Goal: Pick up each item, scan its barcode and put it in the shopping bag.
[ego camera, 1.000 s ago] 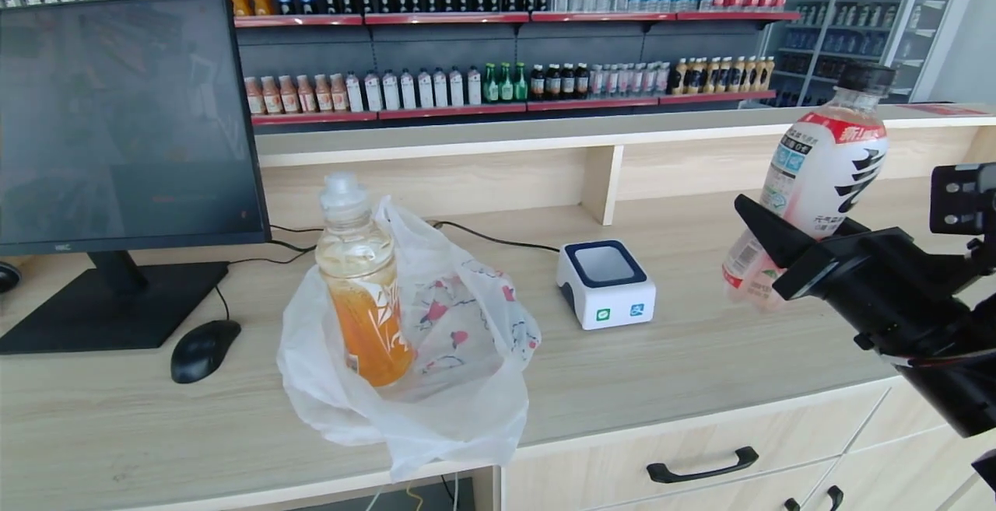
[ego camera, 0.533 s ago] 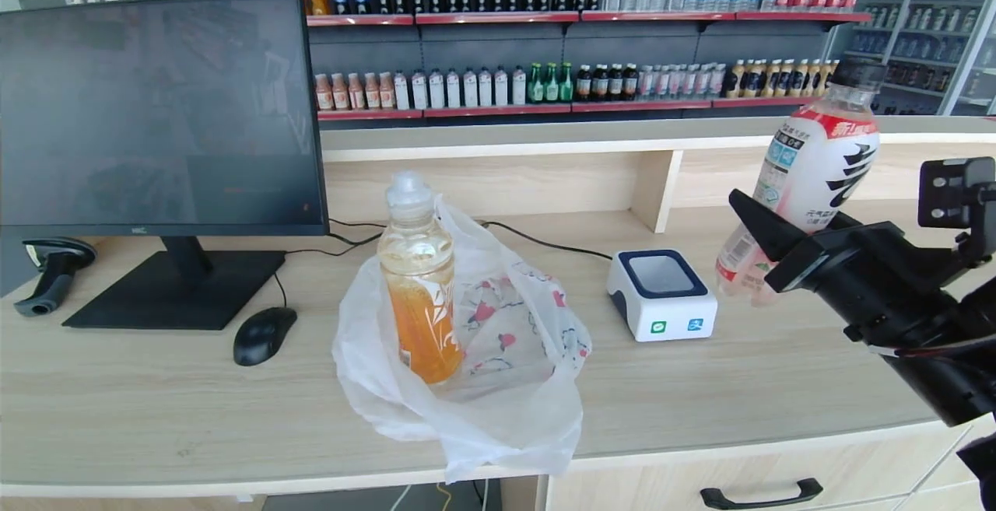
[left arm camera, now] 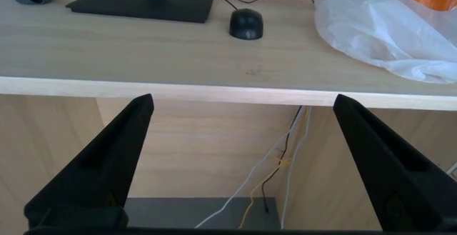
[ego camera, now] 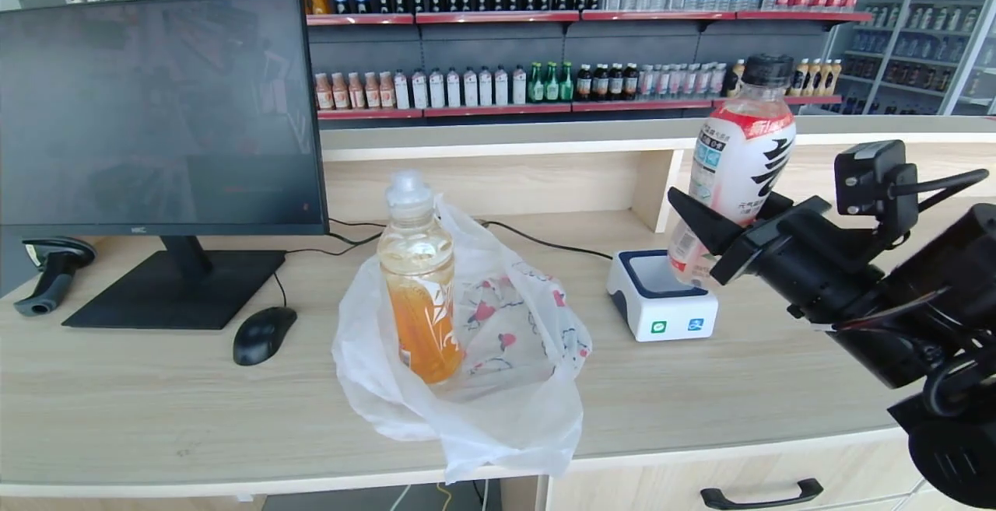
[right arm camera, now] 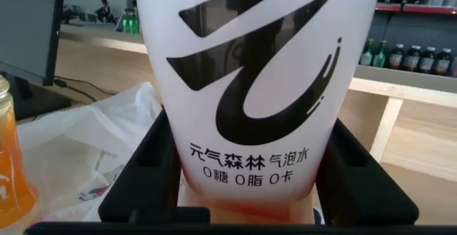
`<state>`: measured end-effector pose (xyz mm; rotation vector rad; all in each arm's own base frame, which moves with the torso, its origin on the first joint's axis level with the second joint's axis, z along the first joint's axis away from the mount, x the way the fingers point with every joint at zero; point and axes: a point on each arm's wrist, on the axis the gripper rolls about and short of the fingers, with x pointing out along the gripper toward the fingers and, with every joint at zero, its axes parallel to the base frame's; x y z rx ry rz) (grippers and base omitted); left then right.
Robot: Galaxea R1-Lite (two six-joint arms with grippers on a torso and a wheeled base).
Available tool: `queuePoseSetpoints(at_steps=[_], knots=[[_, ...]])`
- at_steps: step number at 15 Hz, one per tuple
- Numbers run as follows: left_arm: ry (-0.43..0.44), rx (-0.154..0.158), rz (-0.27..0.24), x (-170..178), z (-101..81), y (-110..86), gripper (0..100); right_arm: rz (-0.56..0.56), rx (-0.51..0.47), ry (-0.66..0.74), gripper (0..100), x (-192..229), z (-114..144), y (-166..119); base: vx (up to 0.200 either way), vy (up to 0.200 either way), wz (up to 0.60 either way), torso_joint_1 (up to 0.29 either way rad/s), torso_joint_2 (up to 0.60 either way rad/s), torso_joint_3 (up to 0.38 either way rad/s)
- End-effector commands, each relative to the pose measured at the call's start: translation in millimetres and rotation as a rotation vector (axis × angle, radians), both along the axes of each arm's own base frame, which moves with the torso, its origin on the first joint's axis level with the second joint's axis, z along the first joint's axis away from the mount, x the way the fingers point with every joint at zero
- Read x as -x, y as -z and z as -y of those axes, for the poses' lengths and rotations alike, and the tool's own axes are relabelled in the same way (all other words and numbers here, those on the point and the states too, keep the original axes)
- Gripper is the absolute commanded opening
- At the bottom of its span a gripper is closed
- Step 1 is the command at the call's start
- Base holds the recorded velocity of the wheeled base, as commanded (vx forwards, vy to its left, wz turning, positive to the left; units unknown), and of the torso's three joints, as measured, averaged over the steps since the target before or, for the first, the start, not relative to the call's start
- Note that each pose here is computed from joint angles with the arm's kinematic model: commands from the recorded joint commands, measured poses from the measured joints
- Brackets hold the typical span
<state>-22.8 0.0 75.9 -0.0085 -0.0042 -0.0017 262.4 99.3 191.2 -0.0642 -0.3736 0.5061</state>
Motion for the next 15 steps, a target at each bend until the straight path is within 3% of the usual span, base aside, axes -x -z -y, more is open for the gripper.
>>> queuePoseSetpoints(at_steps=[1,5,9,15], knots=[[0.0,0.001,0.0,0,0.0,0.0,100,0.073,0.119,-0.018,0,-16,-5,4,0.0,0.0,0.0,0.0,0.0,0.0],[-0.002,-0.001,-0.001,0,0.0,0.1,100,0.255,0.23,-0.003,0,-44,-21,-11,0.0,0.0,0.0,0.0,0.0,0.0],[-0.002,0.007,-0.001,0,0.0,0.1,100,0.343,0.363,-0.095,0,-46,-18,-5,0.0,0.0,0.0,0.0,0.0,0.0],[-0.002,0.002,-0.001,0,0.0,0.1,100,0.42,0.427,-0.068,0,-30,-13,-16,0.0,0.0,0.0,0.0,0.0,0.0]])
